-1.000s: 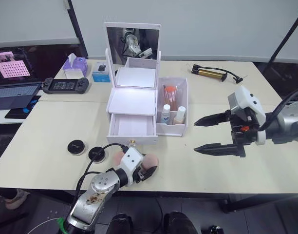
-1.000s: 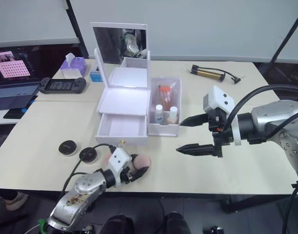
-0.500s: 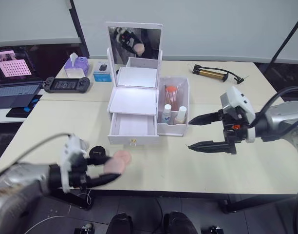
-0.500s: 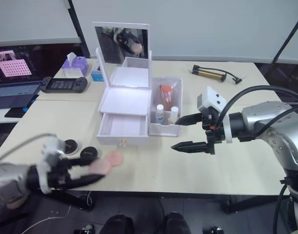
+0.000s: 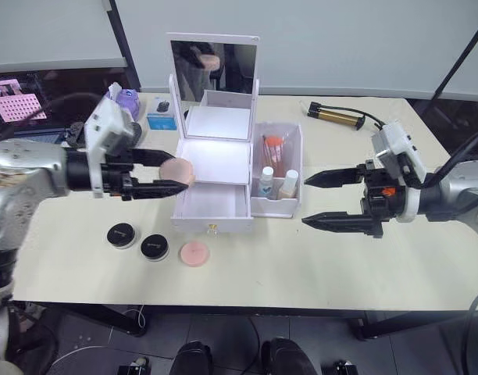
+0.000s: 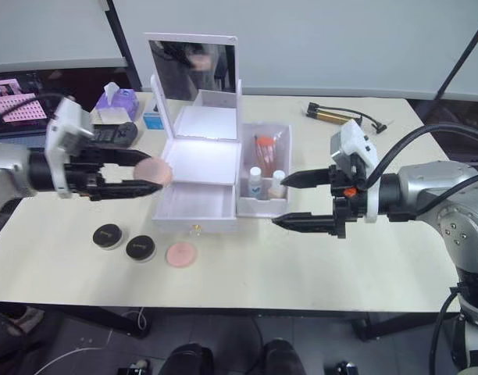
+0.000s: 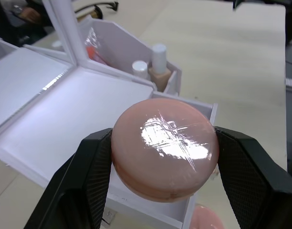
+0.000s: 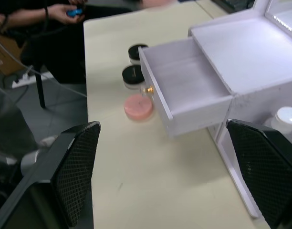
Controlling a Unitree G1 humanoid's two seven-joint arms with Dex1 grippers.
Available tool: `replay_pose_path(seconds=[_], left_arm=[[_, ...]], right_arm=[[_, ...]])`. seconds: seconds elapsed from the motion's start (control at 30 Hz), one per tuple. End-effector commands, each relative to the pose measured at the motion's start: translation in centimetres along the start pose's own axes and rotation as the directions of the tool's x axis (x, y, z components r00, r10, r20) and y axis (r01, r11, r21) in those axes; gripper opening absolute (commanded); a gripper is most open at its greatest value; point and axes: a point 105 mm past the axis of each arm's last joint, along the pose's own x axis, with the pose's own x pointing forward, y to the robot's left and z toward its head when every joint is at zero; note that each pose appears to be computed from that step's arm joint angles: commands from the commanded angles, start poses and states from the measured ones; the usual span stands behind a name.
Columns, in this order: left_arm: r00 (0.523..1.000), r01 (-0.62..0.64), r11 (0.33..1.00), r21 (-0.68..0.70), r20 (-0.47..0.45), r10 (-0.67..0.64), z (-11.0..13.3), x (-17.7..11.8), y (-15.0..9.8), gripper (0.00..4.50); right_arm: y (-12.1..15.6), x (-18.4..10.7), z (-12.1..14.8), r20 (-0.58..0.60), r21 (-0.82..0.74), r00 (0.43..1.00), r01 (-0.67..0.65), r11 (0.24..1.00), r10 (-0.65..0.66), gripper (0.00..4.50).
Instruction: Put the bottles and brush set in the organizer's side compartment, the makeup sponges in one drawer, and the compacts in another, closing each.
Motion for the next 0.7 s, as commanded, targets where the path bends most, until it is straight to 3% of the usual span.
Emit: replay_pose_path(seconds=[0.03,0.2,0.7], left_arm=[[0.999,0.046,0.998,0.037,-0.023,-0.045,-0.8,0.5,0.4,2.95],[0.999,0.043,0.997,0.065,-0.003,-0.043,-1.3,1.8,1.7,2.95],[0.997,0.076,0.992,0.102,-0.020,-0.075,-3.3,3.7,2.1,2.95]], right_arm=[[0.9,-0.4,1.9,0.044,-0.041,0.999,-0.007,0.999,0.009,4.50],[0.5,-0.9,1.7,0.027,-0.044,0.999,0.026,0.999,-0.025,4.50],[0.6,-0.4,2.0,0.016,-0.059,0.999,0.035,0.998,-0.034,4.50]])
